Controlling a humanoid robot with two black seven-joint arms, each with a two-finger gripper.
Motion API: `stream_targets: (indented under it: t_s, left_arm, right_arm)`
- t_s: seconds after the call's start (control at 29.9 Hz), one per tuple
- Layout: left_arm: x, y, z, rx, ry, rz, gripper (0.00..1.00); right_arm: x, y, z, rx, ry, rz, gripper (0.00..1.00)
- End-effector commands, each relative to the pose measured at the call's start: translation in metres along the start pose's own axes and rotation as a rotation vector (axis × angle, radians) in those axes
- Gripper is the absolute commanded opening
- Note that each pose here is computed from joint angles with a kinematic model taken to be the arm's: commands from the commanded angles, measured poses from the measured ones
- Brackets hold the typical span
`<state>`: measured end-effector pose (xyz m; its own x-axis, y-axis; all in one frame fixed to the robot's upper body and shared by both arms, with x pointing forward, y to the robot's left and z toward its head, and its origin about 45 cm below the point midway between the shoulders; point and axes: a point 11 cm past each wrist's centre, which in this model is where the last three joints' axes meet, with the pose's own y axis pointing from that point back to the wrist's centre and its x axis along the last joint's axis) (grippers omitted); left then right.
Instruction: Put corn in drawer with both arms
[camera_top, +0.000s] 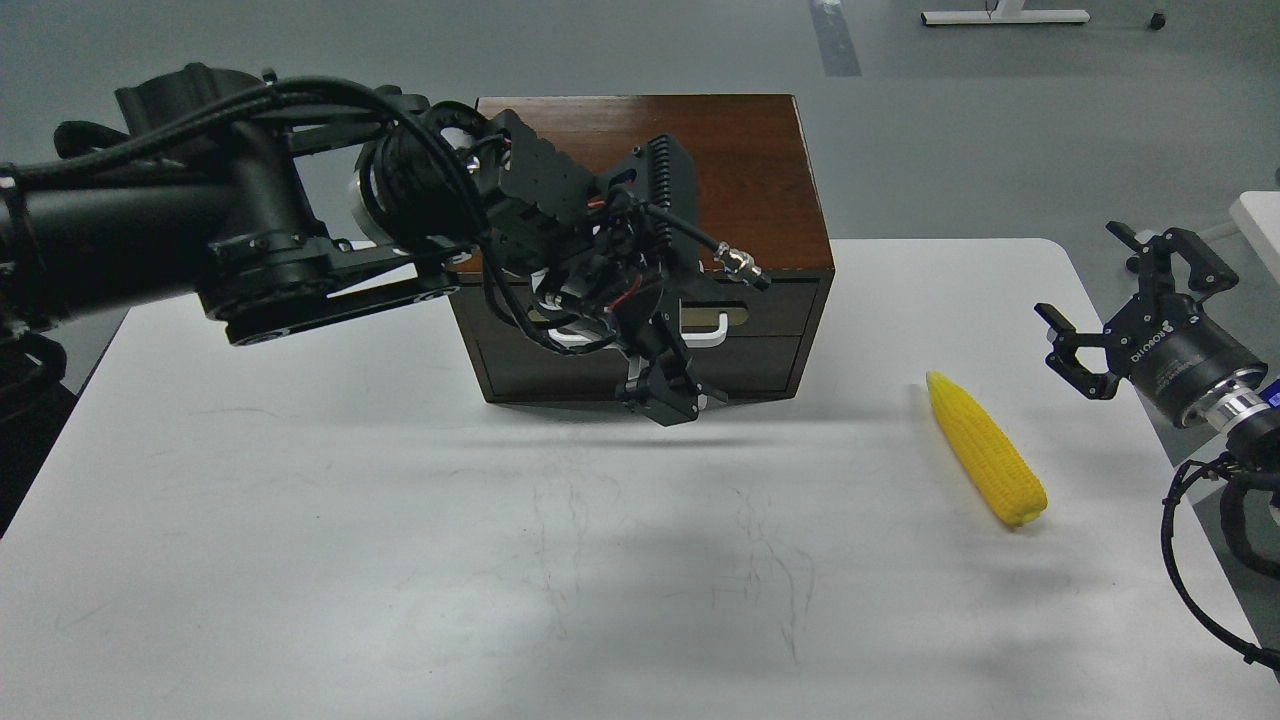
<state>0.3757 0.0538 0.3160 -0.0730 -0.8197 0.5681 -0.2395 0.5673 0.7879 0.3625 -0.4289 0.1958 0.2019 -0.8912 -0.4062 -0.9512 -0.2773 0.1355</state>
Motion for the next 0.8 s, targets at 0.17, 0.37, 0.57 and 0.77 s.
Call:
stream_targets:
  t_s: [0.17,0.37,0.57,0.77]
  left_arm:
    - [-0.013,-0.015,-0.008,0.028,-0.004,-0.058,0.99]
    - [-0.027,-0.02,-0.006,0.021,-0.005,-0.101,0.99]
    - [-0.032,-0.023,-0.005,0.019,0.005,-0.109,0.99]
    - [-0.039,-0.025,-0.007,0.022,0.021,-0.117,0.99]
  right_arm:
    - [0.001,0.001,0.0,0.0,-0.001,0.002,1.0]
    - [0.001,0.001,0.001,0.0,-0.002,0.004,1.0]
    - [0.001,0.002,0.002,-0.003,-0.002,0.005,1.0]
    - [0.002,0.003,0.004,-0.006,-0.005,0.007,1.0]
